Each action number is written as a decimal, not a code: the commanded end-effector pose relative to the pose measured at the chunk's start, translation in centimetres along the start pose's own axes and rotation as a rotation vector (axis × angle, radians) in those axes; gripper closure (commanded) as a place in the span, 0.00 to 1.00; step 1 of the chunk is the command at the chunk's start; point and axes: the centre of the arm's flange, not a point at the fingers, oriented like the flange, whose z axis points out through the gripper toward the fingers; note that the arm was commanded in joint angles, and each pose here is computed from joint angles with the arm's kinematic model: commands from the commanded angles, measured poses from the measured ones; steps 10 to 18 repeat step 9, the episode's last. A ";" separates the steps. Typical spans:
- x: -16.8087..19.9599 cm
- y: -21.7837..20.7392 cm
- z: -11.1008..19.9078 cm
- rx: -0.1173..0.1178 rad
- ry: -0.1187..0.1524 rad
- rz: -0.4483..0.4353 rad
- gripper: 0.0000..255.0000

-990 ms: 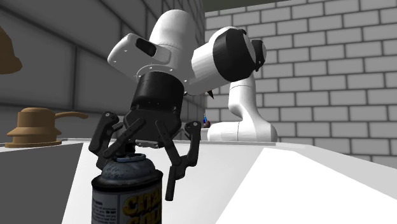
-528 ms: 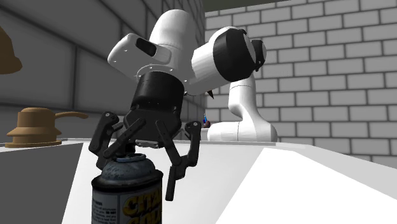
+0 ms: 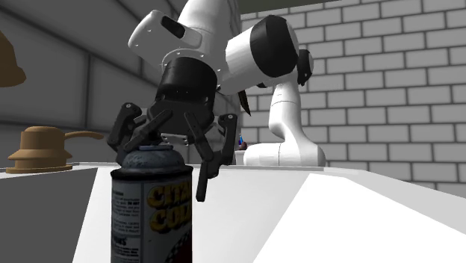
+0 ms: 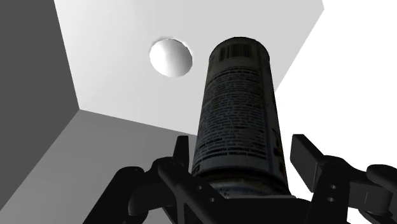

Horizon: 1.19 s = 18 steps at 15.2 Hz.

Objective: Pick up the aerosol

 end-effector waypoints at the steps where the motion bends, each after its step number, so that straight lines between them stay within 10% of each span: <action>1: 0.5 0.3 -1.0 0.000 0.001 0.000 1.00; 18: 1.9 0.6 -3.9 0.000 0.001 0.000 1.00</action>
